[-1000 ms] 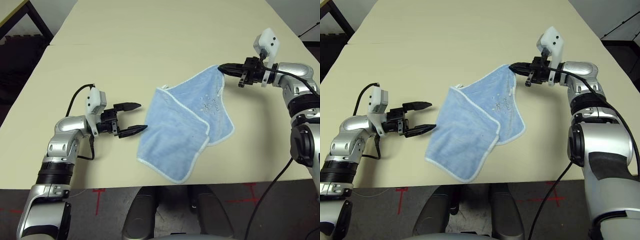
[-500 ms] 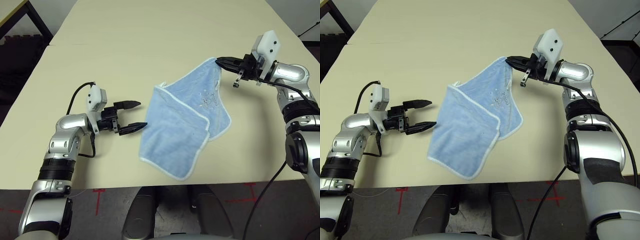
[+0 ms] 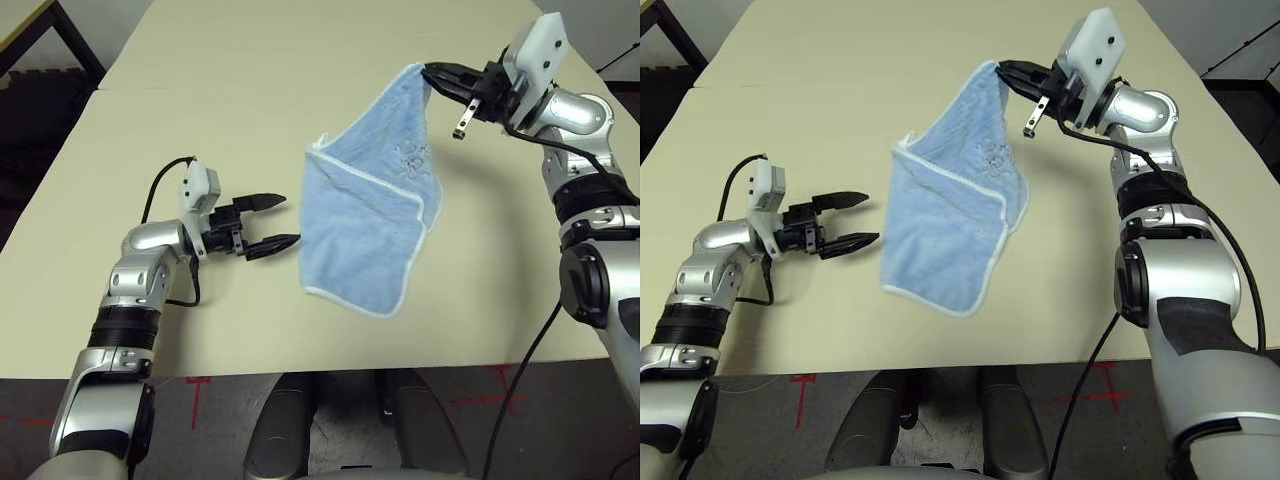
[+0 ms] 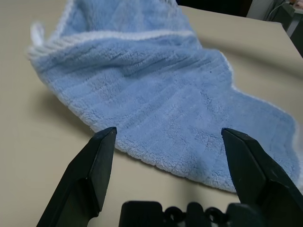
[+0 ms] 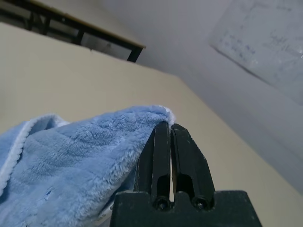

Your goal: Fold the towel and set it aside.

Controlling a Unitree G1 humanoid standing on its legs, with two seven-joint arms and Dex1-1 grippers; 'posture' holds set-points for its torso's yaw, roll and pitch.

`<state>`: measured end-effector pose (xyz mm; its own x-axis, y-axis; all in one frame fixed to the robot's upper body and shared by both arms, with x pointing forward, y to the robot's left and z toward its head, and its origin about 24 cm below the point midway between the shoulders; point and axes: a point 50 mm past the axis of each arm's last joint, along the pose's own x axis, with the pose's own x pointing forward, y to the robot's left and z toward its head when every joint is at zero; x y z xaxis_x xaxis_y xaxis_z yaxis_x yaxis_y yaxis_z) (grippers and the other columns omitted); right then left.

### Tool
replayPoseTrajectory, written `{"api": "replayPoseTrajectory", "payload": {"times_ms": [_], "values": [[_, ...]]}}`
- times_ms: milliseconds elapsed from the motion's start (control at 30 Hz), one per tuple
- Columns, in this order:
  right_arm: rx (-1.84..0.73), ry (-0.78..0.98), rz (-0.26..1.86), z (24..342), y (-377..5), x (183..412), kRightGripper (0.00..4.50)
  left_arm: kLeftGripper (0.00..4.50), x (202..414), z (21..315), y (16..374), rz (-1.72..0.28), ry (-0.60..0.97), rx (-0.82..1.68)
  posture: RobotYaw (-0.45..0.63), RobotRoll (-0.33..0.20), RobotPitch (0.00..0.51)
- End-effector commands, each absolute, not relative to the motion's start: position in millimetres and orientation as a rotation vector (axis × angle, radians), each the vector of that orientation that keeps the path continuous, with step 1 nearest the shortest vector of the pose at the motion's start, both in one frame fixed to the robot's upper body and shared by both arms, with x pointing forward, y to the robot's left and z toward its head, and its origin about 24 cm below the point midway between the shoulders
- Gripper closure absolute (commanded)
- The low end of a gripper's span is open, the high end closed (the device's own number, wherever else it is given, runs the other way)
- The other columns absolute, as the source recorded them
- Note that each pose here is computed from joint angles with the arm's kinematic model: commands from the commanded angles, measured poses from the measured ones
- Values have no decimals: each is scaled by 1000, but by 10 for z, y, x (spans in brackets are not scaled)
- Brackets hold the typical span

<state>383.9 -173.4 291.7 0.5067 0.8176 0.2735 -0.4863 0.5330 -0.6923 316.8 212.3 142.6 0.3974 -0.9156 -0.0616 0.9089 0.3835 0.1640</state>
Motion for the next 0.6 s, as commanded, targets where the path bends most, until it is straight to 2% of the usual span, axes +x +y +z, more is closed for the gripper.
{"api": "replayPoseTrajectory", "payload": {"times_ms": [33,600], "values": [[-562,-781,785,3272,-1704,3779,4472,0,3185,1394,2124,-1158,-20,175,81,0,200],[-492,-1021,704,4001,-1323,3637,4472,0,3228,1432,2071,-1126,-39,167,85,0,185]]}}
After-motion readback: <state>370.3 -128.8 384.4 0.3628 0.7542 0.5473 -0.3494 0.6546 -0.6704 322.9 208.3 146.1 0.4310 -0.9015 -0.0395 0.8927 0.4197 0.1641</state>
